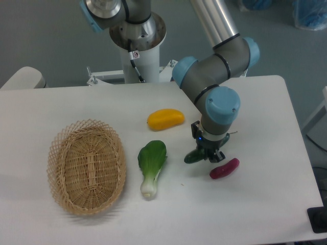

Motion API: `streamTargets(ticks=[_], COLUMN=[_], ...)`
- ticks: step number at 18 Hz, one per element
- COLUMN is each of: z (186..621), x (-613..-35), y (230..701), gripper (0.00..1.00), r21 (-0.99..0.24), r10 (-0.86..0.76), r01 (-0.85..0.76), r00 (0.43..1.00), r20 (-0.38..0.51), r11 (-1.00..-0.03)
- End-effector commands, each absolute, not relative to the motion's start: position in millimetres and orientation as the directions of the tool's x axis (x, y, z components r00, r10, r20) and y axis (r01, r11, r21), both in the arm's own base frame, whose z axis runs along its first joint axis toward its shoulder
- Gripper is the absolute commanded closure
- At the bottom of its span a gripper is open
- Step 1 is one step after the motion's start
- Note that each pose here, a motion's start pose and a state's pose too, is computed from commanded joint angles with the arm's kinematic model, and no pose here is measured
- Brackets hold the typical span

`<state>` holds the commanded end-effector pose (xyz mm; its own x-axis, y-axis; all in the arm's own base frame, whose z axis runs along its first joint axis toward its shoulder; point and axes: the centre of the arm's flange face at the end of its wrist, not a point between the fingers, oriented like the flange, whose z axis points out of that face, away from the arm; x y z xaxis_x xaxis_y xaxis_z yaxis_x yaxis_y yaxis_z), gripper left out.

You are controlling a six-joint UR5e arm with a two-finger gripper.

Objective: Pick up the cucumber from the table
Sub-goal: 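Carry the held cucumber away from the yellow pepper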

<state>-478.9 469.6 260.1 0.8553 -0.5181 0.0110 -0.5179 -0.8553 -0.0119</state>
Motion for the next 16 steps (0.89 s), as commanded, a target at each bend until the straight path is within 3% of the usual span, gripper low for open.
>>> streamTargets(ticks=[16], z=[266.0], x=[-521.5], y=[539.3], gripper=[0.9], r21=[-0.017], r10=[-0.547], r01=[-0.546], r00=[0.837], r20=[0.007], r11=[-0.837])
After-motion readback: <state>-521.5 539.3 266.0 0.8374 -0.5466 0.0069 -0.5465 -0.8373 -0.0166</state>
